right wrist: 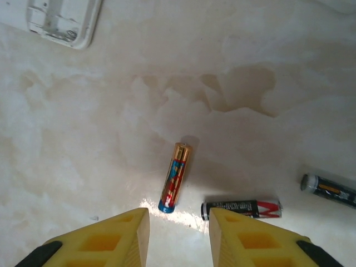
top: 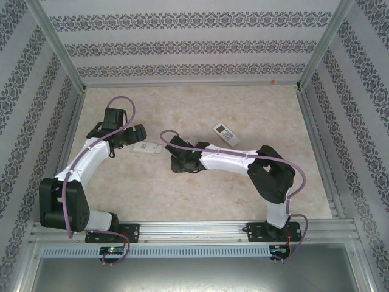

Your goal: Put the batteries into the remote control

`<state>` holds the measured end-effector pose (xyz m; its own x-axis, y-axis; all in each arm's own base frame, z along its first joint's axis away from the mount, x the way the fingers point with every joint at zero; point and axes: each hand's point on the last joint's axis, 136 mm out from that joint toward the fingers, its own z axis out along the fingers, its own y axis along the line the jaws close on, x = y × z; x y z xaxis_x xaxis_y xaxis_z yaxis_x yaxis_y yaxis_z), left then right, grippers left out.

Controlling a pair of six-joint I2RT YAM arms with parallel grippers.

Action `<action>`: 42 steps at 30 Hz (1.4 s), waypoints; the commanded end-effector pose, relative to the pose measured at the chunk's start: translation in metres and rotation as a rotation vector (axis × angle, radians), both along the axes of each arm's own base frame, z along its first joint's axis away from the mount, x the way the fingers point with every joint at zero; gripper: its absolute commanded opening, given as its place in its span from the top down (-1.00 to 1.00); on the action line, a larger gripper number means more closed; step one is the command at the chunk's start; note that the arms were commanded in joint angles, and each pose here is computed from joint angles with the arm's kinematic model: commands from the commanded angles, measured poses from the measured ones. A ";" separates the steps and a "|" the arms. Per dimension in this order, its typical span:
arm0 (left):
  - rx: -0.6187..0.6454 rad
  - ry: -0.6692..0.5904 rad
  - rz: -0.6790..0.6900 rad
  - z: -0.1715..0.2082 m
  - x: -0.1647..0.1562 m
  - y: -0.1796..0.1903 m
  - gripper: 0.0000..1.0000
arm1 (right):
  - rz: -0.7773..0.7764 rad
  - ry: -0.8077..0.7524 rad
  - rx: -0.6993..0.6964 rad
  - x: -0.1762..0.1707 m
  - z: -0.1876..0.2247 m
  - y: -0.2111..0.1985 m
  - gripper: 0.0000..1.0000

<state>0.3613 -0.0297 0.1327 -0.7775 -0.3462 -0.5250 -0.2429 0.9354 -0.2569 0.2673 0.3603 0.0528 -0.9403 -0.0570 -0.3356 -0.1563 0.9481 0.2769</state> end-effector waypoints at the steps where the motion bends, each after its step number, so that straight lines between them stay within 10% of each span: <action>1: 0.012 0.033 -0.014 -0.012 -0.006 0.005 -0.96 | 0.013 -0.006 -0.037 0.002 -0.005 0.006 0.36; 19: 0.079 0.065 0.078 -0.039 0.010 0.023 -1.00 | 0.038 0.051 -0.075 0.003 -0.045 0.019 0.74; 42: 0.238 0.432 -0.079 -0.095 0.036 0.018 -0.55 | 0.421 -0.455 0.307 -0.026 0.078 0.027 0.94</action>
